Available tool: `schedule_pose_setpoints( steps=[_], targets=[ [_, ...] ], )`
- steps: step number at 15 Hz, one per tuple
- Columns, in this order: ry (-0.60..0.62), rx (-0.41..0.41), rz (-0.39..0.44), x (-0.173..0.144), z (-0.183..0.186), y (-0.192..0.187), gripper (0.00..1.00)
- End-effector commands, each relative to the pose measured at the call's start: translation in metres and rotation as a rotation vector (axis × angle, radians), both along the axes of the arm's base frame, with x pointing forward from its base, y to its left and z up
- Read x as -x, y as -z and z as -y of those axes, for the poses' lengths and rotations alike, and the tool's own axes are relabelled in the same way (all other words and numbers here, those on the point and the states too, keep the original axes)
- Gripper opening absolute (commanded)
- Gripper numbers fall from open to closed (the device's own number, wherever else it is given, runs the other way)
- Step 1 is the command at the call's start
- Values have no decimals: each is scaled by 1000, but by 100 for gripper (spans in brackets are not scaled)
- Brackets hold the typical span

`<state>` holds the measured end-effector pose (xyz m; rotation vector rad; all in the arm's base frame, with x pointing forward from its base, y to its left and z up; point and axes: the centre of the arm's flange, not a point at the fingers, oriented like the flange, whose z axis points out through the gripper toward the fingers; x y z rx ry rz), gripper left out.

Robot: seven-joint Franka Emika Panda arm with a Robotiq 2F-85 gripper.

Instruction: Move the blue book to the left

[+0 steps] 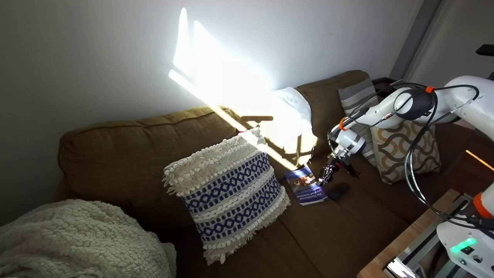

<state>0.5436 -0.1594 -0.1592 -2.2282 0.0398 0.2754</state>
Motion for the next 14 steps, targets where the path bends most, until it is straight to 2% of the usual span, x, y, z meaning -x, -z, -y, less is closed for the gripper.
schedule_pose_setpoints(
  steps=[1,10,11,14],
  targets=[
    [49,54,-10,1,-9,3,3],
    [120,108,-5,5,-16,3,3],
    [129,113,-5,6,-16,1,32],
    [154,133,9,7,-11,-10,51]
  ],
)
